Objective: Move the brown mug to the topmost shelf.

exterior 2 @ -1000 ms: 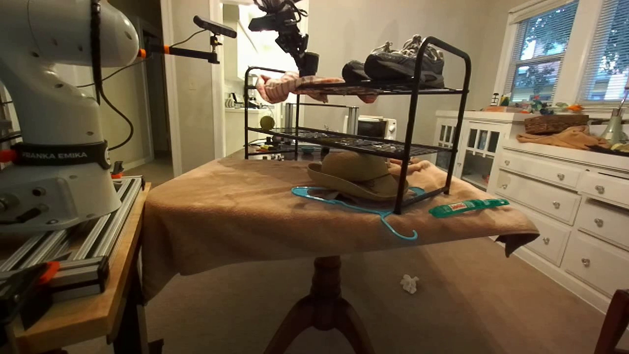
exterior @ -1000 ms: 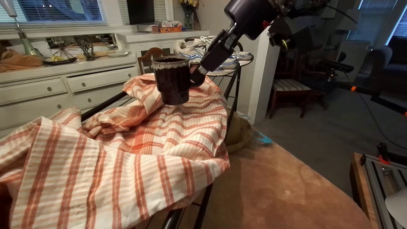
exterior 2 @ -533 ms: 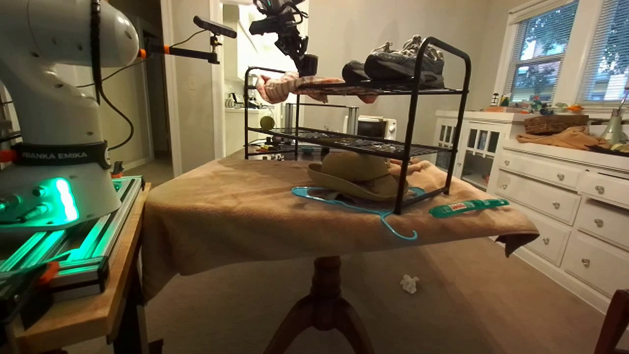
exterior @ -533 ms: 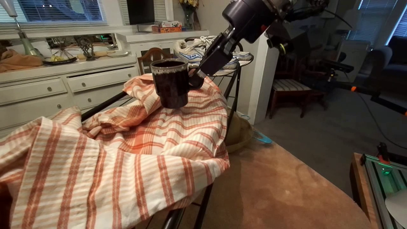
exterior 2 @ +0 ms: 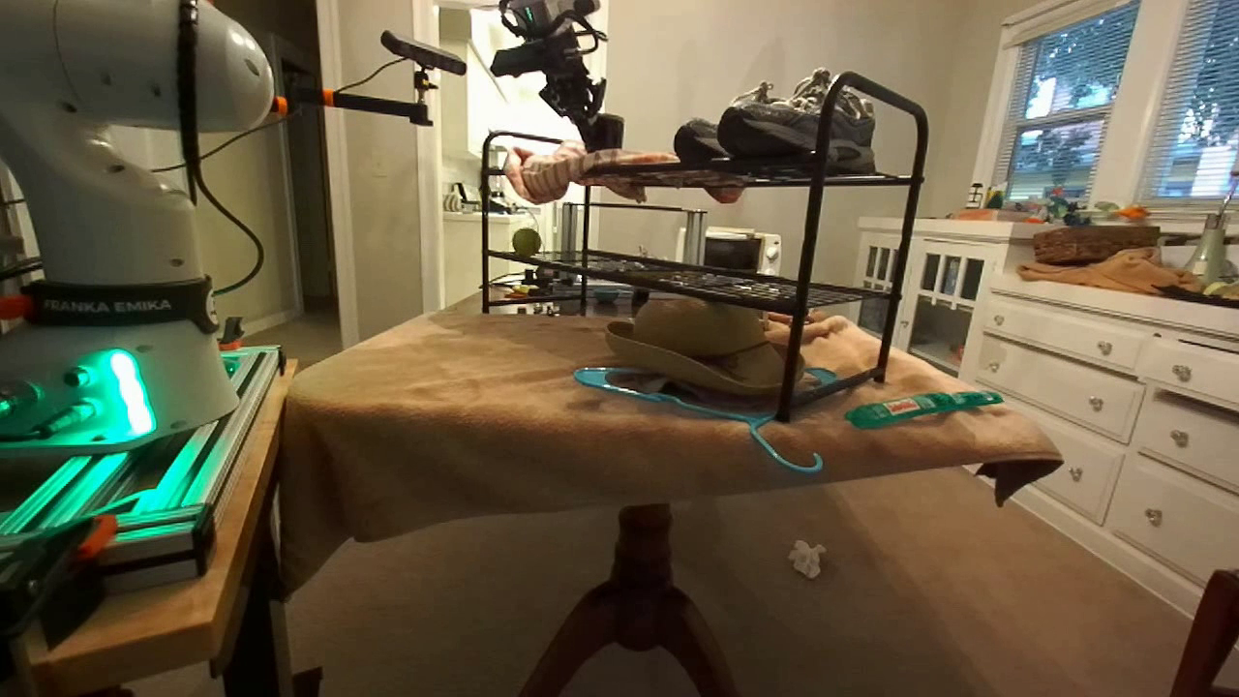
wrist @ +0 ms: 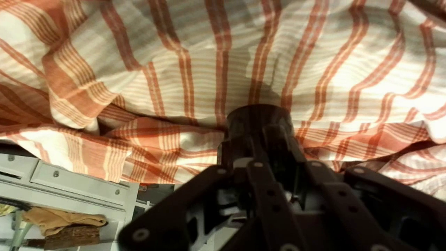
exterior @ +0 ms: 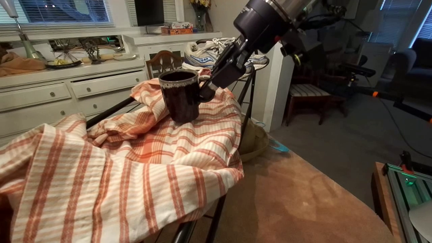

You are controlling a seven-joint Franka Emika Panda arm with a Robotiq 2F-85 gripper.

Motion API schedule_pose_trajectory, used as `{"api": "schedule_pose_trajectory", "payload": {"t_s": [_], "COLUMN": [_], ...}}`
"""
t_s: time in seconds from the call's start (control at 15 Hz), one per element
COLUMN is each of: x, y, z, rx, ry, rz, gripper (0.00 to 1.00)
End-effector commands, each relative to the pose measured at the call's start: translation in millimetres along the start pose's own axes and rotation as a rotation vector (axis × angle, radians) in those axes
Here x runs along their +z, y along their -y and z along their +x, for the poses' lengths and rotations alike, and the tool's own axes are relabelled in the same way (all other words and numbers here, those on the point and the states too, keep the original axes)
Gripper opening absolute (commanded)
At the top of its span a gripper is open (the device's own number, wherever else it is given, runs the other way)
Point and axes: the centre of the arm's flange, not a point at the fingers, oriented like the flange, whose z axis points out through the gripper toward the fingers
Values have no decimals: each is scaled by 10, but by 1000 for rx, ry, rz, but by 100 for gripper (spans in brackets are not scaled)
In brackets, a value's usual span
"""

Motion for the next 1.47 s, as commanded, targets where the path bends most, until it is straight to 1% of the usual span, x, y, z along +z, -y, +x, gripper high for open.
{"api": "schedule_pose_trajectory", "payload": {"t_s": [0.0,0.4,0.73,0.8,0.87,0.93,1.07,1.4], "x": [90,185,207,200,192,157,87,-89], "y": [5,36,46,32,38,33,28,-15], "z": [-4,-105,-118,-103,-101,-83,-46,-49], "rx": [-6,-23,-39,-34,-39,-41,-54,-88], "ry": [10,19,15,15,12,5,0,11], "rz": [5,15,20,28,26,39,44,51], "gripper": [4,4,4,7,42,43,56,95]}}
